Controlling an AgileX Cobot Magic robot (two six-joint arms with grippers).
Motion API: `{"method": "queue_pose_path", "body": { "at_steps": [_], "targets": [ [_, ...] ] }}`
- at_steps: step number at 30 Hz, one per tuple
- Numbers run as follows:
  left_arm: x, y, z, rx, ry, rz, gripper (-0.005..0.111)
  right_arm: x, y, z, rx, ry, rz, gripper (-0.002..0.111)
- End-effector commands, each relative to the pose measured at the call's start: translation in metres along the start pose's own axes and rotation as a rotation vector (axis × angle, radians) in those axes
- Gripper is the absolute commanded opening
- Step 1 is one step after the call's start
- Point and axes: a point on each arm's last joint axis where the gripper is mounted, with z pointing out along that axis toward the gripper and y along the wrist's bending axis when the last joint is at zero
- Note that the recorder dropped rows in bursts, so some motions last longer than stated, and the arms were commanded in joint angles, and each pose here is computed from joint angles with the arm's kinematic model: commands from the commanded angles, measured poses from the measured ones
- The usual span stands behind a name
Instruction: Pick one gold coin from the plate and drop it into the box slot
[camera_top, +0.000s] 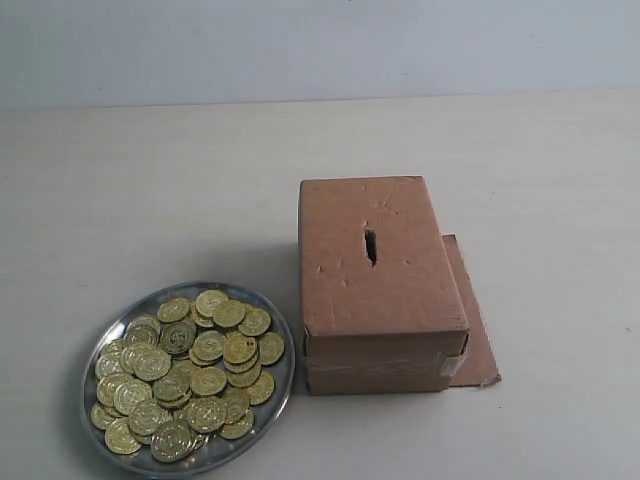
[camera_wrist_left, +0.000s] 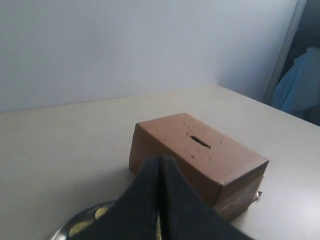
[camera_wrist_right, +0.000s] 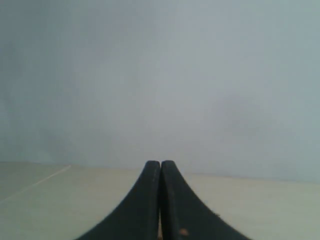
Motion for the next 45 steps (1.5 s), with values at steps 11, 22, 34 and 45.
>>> {"method": "queue_pose_path", "body": {
  "at_steps": [11, 22, 34, 45],
  "targets": [
    [0.023, 0.002, 0.001, 0.009, 0.099, 0.029, 0.000, 0.040, -0.008, 0.002, 0.026, 0.112, 0.013, 0.000],
    [0.026, 0.000, 0.001, 0.020, 0.124, 0.022, 0.000, 0.040, -0.008, 0.002, 0.026, 0.112, 0.013, 0.000],
    [0.026, 0.000, 0.001, 0.020, 0.124, 0.022, 0.000, 0.039, -0.016, 0.001, 0.156, 0.103, -0.147, 0.000],
    [0.026, 0.000, 0.001, 0.020, 0.124, 0.022, 0.000, 0.046, -0.036, -0.007, 0.505, 0.199, -0.189, 0.000]
  ]
}}
